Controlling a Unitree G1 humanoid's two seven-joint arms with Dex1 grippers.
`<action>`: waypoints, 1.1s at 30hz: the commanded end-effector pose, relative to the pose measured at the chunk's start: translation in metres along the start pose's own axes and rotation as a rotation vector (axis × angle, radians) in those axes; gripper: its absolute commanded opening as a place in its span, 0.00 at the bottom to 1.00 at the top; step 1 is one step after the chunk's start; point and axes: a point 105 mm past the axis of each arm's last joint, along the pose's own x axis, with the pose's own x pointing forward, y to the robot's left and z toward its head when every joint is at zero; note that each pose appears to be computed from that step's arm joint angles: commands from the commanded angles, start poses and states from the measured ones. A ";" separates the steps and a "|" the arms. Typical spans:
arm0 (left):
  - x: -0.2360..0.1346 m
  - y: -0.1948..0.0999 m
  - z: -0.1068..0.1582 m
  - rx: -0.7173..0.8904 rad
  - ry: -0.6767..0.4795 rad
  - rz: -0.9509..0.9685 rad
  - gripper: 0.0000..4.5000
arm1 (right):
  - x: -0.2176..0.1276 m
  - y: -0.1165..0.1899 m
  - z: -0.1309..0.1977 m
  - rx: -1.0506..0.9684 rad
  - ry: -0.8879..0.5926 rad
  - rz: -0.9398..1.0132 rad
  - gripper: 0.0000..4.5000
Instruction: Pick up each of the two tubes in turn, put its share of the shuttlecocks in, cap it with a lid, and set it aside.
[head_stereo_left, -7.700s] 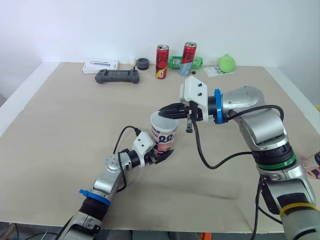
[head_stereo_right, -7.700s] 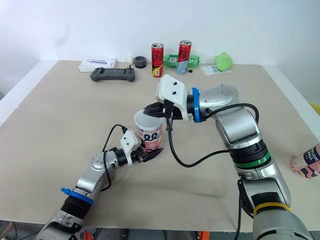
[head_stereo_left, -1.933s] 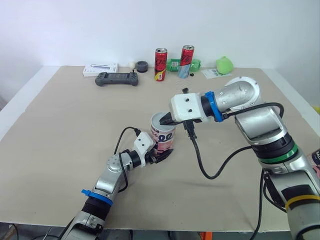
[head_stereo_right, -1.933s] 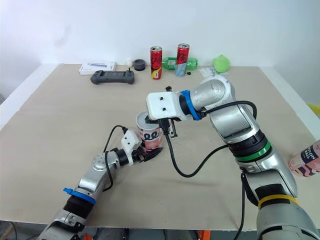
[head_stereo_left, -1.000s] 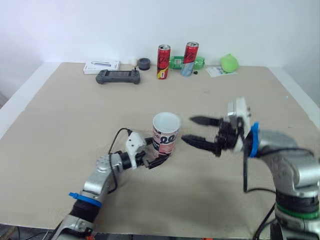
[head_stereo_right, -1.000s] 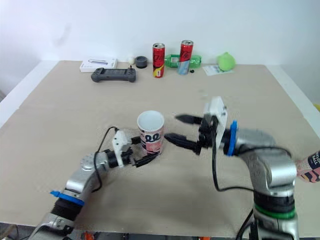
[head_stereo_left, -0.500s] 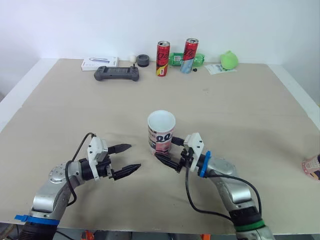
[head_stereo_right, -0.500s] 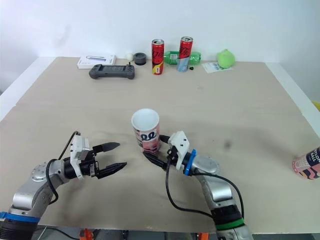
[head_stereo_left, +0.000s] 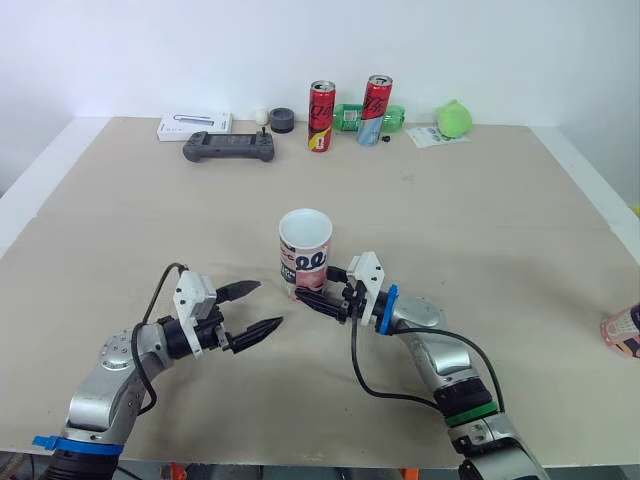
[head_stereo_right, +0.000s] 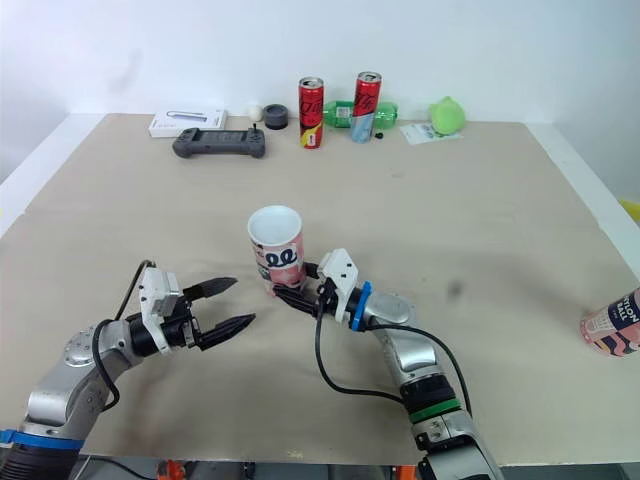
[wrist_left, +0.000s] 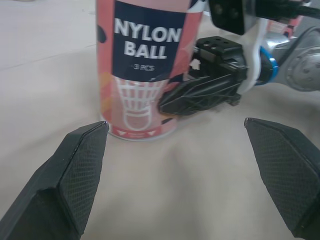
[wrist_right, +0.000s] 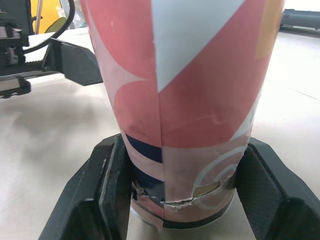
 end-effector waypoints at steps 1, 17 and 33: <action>0.007 0.002 0.014 0.061 -0.036 0.007 1.00 | -0.012 0.001 0.014 -0.004 -0.045 -0.019 0.60; 0.141 -0.020 0.064 0.099 -0.204 -0.186 1.00 | -0.295 -0.126 0.017 -0.041 -0.110 -1.588 0.60; 0.131 -0.025 0.048 0.087 -0.155 -0.223 1.00 | -0.323 -0.121 -0.011 0.039 -0.064 -1.676 0.99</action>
